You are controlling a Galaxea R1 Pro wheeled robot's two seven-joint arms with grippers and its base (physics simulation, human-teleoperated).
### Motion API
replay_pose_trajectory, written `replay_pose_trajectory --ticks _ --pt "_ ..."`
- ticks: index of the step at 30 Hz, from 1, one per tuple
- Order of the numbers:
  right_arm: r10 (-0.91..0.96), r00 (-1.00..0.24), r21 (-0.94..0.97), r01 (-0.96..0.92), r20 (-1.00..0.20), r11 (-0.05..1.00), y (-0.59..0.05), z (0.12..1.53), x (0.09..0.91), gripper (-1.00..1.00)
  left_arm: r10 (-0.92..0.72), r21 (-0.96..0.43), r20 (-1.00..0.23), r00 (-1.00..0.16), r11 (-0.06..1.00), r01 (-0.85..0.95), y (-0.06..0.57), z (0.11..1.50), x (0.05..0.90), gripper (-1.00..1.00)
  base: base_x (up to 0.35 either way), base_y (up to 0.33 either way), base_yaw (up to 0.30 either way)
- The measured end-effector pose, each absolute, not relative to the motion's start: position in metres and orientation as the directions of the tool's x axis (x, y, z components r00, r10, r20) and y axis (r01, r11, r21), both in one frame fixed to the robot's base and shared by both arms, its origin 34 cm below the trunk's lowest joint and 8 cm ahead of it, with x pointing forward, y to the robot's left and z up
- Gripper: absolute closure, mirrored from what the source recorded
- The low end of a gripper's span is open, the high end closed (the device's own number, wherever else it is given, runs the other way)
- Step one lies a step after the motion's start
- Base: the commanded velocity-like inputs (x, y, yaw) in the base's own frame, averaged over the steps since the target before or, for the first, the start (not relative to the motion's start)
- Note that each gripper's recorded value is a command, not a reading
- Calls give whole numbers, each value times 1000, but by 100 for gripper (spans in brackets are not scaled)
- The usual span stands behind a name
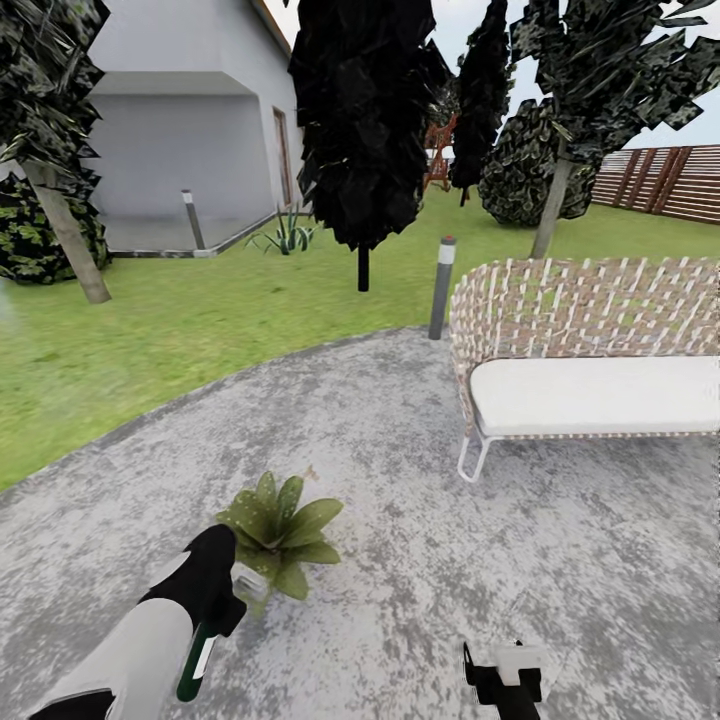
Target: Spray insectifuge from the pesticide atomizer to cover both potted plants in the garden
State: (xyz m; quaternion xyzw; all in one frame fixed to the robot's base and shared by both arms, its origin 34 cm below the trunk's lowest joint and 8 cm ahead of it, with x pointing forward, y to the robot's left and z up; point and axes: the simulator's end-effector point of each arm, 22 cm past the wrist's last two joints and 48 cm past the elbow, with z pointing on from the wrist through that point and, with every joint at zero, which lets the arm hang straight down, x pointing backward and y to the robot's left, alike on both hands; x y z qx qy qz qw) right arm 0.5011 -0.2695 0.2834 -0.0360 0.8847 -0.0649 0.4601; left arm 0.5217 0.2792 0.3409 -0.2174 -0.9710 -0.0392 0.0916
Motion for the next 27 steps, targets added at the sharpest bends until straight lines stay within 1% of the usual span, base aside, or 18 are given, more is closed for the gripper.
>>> replay_pose_trajectory --ticks 3,10,16,27 --pt "-123 -574 -148 -4 -809 989 -270 283 501 -100 414 36 194 -889 903 428 279 341 522 100 78 -193 111" --pt "-124 -574 -148 -5 -809 989 -269 283 501 -100 414 37 194 -889 903 428 279 341 522 100 190 -154 262" --pt "-124 -575 -148 -5 -809 989 -269 283 501 -100 413 40 194 -890 903 428 281 341 522 100 48 -22 261" --pt "-132 -575 -159 -3 -807 987 -277 283 501 -100 412 44 194 -890 903 427 282 342 523 100 0 0 11"
